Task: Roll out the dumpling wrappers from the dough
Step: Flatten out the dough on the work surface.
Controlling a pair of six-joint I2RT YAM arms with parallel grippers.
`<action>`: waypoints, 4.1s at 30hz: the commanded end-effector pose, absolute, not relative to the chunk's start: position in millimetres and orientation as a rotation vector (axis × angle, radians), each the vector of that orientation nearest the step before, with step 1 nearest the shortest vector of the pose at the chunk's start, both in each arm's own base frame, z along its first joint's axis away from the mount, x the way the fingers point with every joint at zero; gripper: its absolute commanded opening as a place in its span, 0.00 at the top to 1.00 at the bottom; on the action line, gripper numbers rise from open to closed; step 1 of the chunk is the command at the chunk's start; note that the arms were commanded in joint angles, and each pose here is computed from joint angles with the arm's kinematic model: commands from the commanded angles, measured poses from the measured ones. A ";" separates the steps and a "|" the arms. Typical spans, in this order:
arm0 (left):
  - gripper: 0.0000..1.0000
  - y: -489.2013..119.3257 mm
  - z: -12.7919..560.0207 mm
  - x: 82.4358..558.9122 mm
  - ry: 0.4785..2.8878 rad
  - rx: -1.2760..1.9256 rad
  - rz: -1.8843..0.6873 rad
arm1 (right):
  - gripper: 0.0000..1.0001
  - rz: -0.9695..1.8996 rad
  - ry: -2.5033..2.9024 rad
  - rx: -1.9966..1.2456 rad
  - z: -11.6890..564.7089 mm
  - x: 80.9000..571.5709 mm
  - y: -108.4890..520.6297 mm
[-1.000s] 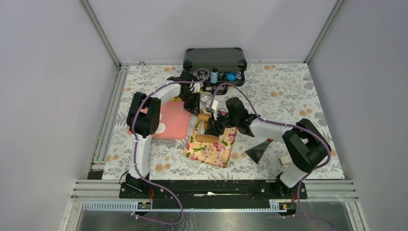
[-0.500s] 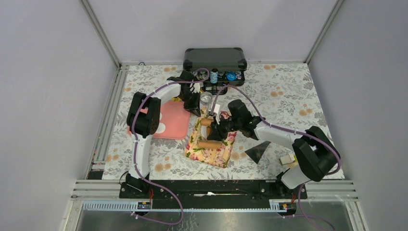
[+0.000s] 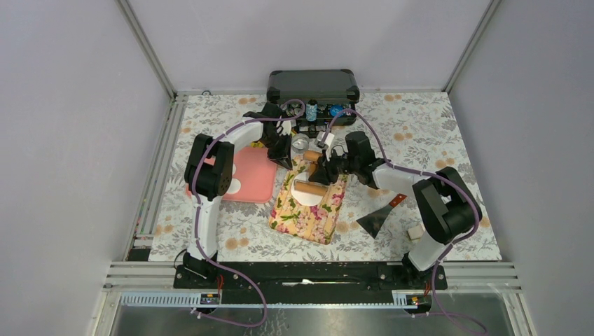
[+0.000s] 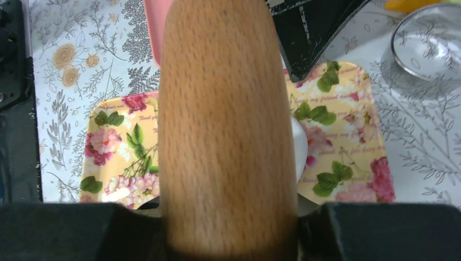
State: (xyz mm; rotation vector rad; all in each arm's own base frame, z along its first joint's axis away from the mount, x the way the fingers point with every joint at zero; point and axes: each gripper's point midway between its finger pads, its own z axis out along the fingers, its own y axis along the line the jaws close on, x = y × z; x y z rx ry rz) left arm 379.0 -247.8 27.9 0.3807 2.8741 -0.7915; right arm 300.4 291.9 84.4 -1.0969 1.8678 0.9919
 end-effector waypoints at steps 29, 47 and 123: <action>1.00 -259.3 56.2 373.9 2.814 0.436 -0.848 | 1.00 1.032 1.773 -1.192 134.8 266.0 310.1; 1.00 -264.9 55.8 371.9 2.810 0.453 -0.866 | 1.00 0.965 1.870 -1.255 55.8 303.6 302.9; 0.23 -267.5 110.6 378.3 2.675 0.493 -0.898 | 0.96 0.838 1.850 -0.026 181.3 391.2 88.9</action>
